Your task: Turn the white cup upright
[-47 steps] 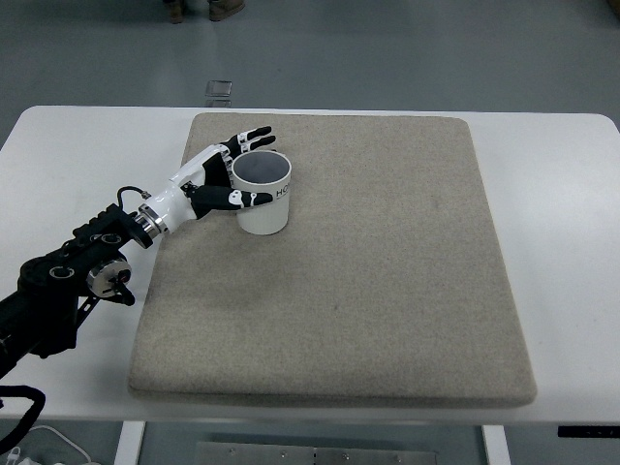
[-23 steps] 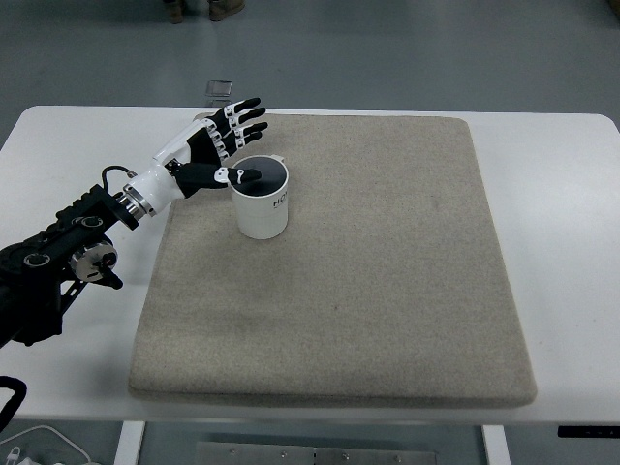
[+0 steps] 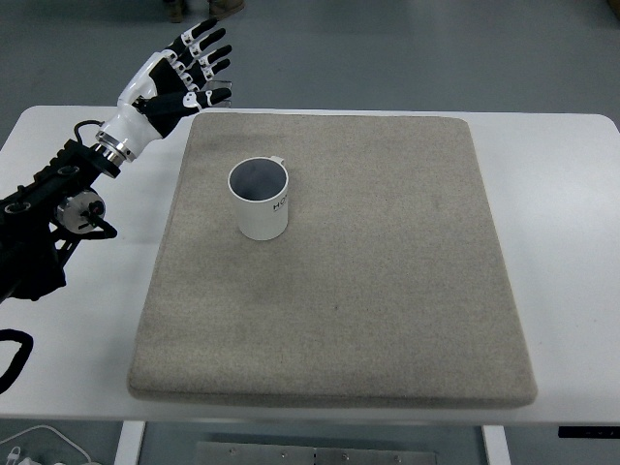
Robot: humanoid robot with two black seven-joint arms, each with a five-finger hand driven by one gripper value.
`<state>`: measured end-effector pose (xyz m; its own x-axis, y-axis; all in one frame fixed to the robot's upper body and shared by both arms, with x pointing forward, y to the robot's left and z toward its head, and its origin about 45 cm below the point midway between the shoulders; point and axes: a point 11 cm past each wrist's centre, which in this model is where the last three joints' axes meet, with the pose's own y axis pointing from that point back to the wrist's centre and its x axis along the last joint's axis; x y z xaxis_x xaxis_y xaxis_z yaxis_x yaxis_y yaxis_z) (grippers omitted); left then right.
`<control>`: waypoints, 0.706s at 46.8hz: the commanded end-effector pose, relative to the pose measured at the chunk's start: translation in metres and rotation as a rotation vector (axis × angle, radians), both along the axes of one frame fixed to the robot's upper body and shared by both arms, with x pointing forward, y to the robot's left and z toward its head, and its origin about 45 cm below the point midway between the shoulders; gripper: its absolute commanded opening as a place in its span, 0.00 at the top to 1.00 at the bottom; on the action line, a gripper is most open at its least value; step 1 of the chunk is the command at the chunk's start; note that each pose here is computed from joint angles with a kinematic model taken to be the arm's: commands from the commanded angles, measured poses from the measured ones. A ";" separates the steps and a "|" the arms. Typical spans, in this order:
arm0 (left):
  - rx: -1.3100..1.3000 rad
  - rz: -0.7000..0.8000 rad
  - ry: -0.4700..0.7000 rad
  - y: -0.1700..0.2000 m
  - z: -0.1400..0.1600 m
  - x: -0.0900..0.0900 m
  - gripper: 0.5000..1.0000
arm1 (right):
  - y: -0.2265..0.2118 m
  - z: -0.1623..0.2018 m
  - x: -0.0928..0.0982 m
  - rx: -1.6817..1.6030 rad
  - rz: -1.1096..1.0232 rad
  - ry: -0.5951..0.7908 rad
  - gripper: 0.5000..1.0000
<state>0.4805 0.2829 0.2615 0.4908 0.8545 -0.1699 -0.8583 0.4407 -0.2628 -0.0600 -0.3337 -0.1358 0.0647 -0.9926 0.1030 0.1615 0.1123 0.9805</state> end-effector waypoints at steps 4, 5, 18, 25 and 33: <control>-0.041 0.026 0.011 -0.007 -0.001 0.006 0.01 | 0.000 0.000 0.000 0.000 0.000 0.000 0.14; -0.051 0.028 0.011 -0.008 -0.001 0.006 0.01 | 0.000 0.000 0.000 0.000 0.000 0.000 0.14; -0.212 0.101 0.012 -0.003 0.007 0.012 0.01 | 0.000 0.000 0.000 0.000 0.000 0.000 0.14; -0.315 0.139 0.098 0.005 0.000 0.015 0.00 | 0.000 0.000 0.000 0.001 0.000 0.000 0.14; -0.246 0.167 0.387 -0.016 -0.040 0.019 0.00 | 0.000 0.000 0.000 0.003 -0.005 -0.001 0.14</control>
<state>0.4985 0.2764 0.2363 0.2736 0.8212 -0.5007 -0.9606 0.2594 -0.0996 -0.0599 -0.3336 -0.1358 0.0622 -0.9928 0.1022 0.1613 0.1111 0.9806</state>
